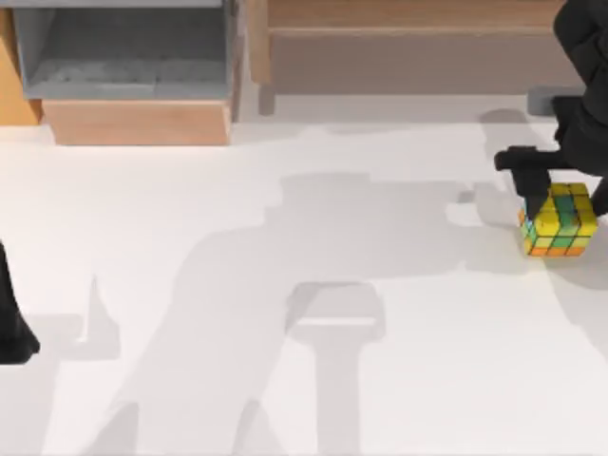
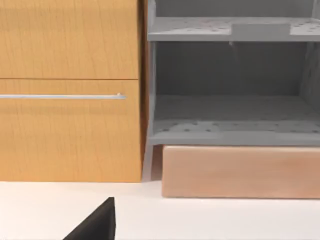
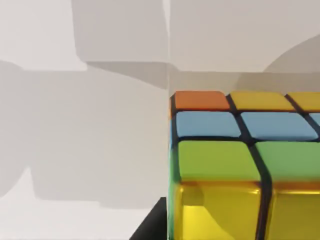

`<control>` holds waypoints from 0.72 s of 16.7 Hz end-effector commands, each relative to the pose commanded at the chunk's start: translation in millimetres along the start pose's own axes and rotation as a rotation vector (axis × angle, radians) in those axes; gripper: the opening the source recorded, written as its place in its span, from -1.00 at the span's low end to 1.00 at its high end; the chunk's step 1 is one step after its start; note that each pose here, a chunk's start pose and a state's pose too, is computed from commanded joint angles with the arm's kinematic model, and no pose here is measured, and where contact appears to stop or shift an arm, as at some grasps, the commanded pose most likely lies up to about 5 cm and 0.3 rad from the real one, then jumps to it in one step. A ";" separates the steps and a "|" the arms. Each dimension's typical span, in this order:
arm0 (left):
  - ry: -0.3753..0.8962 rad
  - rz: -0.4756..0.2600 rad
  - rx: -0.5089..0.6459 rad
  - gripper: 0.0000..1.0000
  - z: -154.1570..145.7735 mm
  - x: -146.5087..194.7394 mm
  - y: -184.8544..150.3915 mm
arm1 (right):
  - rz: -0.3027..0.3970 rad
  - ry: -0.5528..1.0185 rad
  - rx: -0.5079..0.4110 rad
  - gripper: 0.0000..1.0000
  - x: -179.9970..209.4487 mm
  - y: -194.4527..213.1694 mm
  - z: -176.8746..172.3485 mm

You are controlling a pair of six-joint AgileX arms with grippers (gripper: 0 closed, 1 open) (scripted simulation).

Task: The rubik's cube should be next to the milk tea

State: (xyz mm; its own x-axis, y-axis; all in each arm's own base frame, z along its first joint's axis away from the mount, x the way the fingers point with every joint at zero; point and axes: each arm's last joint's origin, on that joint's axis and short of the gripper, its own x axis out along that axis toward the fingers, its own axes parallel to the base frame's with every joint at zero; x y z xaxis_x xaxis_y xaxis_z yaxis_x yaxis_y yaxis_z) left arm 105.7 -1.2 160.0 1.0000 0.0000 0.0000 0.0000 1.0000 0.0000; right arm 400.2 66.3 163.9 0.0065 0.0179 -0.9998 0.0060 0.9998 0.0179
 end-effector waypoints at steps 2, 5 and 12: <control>0.000 0.000 0.000 1.00 0.0 0.0 0.0 | 0.000 0.000 0.000 -0.40 0.0 0.0 0.0; 0.000 0.000 0.000 1.00 0.0 0.0 0.0 | 0.000 0.000 0.000 0.06 0.0 0.0 0.0; 0.000 0.000 0.000 1.00 0.0 0.0 0.0 | 0.000 0.000 0.000 1.00 0.0 0.0 0.0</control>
State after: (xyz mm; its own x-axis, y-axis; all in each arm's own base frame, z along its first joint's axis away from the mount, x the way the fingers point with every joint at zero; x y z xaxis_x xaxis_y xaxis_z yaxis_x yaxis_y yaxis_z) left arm 105.7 -1.2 160.0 1.0000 0.0000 0.0000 0.0000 1.0000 0.0000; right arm 400.2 66.3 163.9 0.0065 0.0179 -0.9998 0.0060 0.9998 0.0179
